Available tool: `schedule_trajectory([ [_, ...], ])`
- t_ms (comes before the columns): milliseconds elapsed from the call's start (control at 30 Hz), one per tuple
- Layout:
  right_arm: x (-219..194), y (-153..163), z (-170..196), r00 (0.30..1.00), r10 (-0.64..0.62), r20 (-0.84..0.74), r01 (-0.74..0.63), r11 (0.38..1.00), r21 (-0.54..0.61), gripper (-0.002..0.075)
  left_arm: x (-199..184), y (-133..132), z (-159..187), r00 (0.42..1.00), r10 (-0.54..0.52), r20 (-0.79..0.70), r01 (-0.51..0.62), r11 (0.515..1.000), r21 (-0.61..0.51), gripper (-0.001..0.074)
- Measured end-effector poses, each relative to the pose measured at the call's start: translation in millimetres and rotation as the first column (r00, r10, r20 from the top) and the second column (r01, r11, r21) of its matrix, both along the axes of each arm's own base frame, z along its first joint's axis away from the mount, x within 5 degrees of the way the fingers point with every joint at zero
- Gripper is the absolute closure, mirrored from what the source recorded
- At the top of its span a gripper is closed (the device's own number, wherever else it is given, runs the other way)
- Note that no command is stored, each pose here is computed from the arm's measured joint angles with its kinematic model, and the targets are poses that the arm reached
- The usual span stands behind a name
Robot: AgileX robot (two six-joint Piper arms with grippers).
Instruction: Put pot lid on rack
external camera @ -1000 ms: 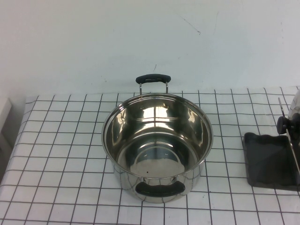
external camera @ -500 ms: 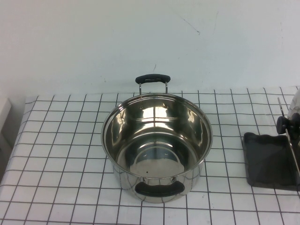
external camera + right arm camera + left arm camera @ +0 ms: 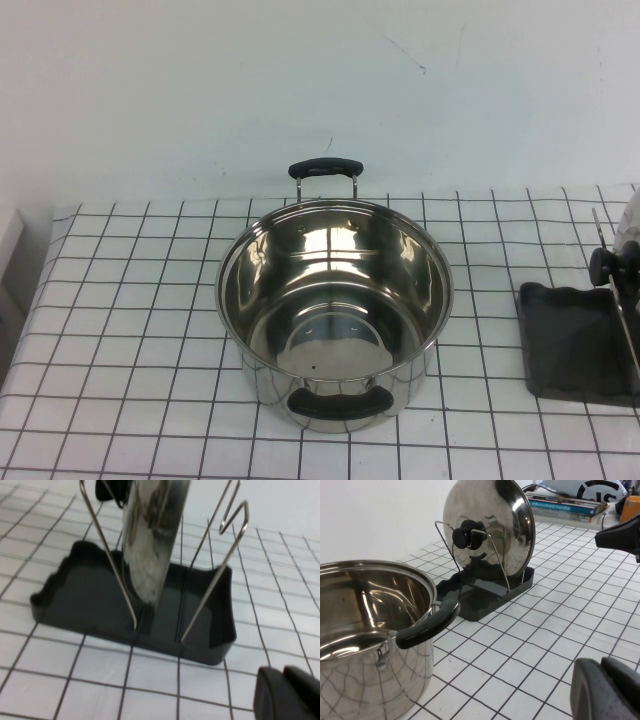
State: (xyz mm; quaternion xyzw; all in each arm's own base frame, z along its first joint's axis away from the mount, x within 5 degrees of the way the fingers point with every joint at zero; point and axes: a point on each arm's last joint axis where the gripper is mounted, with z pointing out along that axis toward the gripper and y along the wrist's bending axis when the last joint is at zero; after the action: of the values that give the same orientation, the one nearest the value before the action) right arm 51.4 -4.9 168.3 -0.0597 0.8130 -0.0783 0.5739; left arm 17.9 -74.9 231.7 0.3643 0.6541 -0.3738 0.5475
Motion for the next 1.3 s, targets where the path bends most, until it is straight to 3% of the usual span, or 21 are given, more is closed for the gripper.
schedule_trajectory([
  [900,-0.4,0.2,-0.6,1.0,0.0,-0.012,0.0,1.0,0.008,0.0704,-1.1,-0.5,-0.2,1.0,-0.013,-0.002,0.013,1.0,0.001,0.0736],
  [1000,-0.4,0.2,-0.6,1.0,0.0,-0.012,0.0,1.0,0.008,0.0704,5.3,2.6,0.7,0.998,0.065,0.004,-0.065,0.998,-0.02,0.0737],
  [1067,-0.4,0.2,-0.6,1.0,0.0,-0.012,0.0,1.0,0.008,0.0704,11.3,5.0,0.3,0.99,0.132,-0.049,-0.137,0.982,-0.127,0.0737],
  [1200,-0.4,0.2,-0.6,1.0,0.0,-0.012,0.0,1.0,0.008,0.0704,25.9,16.4,-9.6,0.948,0.293,-0.124,-0.318,0.887,-0.336,0.0737],
  [1300,-0.4,0.2,-0.6,1.0,0.0,-0.012,0.0,1.0,0.008,0.0705,31.1,26.2,-8.5,0.904,0.427,-0.005,-0.399,0.841,-0.365,0.0737],
])
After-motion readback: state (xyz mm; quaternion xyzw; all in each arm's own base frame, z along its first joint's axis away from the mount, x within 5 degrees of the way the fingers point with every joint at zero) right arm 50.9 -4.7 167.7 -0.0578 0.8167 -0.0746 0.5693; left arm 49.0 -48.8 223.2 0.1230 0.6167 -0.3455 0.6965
